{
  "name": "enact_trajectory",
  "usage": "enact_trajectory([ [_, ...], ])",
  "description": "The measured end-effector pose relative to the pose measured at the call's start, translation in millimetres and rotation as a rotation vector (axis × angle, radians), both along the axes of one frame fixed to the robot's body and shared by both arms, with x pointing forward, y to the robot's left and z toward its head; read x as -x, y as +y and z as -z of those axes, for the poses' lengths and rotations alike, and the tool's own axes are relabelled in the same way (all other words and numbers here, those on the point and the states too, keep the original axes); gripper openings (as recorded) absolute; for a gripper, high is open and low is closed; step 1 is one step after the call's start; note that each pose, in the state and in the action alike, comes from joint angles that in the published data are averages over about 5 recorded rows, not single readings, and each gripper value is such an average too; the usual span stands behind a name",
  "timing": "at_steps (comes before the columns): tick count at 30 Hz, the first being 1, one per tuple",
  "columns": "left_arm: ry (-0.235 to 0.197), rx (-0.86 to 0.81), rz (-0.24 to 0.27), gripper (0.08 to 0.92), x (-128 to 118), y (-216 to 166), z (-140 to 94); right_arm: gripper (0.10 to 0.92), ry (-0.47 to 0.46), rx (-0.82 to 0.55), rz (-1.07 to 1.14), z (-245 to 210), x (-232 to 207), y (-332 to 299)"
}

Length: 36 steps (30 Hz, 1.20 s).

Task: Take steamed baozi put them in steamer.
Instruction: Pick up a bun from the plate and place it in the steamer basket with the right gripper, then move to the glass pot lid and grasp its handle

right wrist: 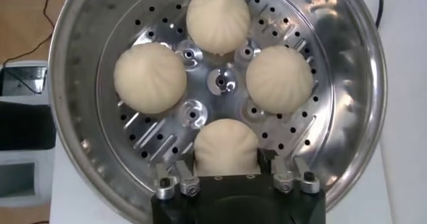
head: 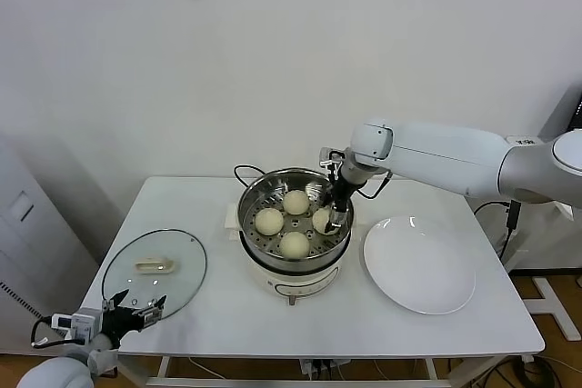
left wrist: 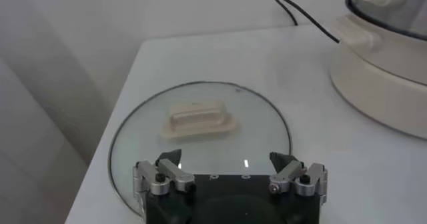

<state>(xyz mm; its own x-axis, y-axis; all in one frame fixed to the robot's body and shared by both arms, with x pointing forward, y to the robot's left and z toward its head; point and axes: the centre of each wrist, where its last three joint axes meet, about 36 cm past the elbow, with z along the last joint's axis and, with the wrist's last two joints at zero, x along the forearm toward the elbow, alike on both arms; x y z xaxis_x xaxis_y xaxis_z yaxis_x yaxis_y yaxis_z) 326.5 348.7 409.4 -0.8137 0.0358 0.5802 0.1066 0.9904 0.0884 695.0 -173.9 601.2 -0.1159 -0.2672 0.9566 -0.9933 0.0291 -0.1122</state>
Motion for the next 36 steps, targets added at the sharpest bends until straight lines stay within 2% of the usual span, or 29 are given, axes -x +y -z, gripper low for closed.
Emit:
enact_trajectory([
  [3, 0.000, 0.000, -0.001, 0.823, 1.0, 0.2, -0.4, 0.815, -0.004, -0.010, 0.006, -7.7, -1.3, -3.6],
  [9, -0.006, -0.001, -0.002, 0.823, 2.0, 0.7, -3.0, 0.823, -0.024, -0.093, 0.057, -39.9, -5.8, -27.5],
  [17, -0.017, 0.004, -0.010, 0.823, 0.6, 1.4, -4.5, 0.823, -0.099, -0.372, 0.191, -52.8, 1.7, -84.3],
  [26, -0.038, 0.012, -0.021, 0.823, -0.6, 1.9, -9.6, 0.823, -0.289, -0.729, 0.385, -18.4, 29.9, -153.0],
  [36, -0.084, 0.028, -0.035, 0.823, 0.0, -1.5, -13.4, 0.823, -0.539, -1.047, 0.641, 61.5, 78.5, -182.2],
])
